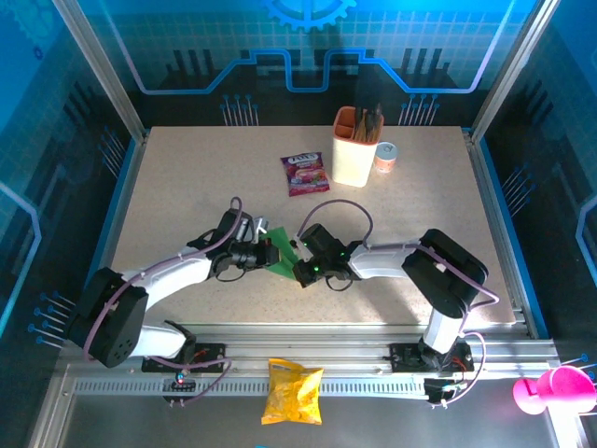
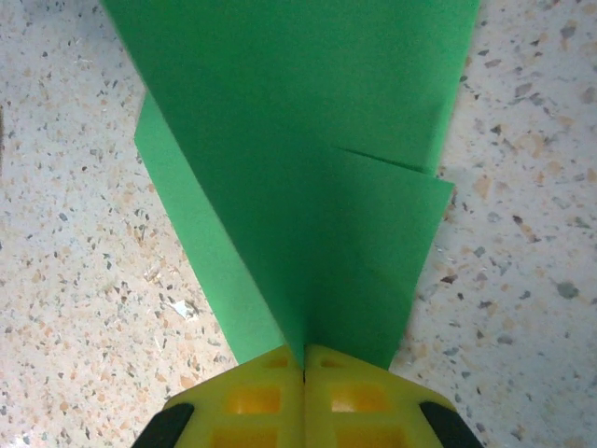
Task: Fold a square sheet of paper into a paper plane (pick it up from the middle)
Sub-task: Fourth fold the wing at the center of the table.
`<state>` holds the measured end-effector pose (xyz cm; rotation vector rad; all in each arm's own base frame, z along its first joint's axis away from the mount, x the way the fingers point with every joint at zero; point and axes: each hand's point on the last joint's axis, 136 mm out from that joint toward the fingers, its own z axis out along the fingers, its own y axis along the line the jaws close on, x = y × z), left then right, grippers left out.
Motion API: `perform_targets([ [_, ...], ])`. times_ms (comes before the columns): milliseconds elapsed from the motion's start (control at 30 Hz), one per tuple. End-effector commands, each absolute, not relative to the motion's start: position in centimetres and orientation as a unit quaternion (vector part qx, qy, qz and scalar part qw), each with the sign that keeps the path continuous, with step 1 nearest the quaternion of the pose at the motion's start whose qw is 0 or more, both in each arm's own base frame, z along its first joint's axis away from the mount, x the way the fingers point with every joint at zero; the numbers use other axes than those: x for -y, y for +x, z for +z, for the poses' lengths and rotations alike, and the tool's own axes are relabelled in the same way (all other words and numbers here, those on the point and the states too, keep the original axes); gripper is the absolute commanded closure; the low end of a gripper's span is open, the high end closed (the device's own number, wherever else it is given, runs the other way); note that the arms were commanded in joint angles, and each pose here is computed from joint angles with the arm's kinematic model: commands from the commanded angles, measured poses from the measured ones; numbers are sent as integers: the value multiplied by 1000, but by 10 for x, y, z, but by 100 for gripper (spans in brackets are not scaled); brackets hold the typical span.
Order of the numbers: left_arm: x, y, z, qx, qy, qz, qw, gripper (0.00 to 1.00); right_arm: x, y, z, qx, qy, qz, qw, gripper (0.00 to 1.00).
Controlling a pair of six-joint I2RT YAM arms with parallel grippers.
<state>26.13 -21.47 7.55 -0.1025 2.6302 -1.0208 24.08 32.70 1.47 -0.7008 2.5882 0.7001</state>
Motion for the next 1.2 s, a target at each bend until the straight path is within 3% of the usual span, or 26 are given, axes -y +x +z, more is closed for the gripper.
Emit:
perform_targets([
  [0,224,249,75,-914,-29,-379,143,100,-313,225,-14,-934,-236,237,121,100],
  [1167,246,294,54,-898,-53,-398,181,100,-311,215,-32,-938,-231,248,74,100],
])
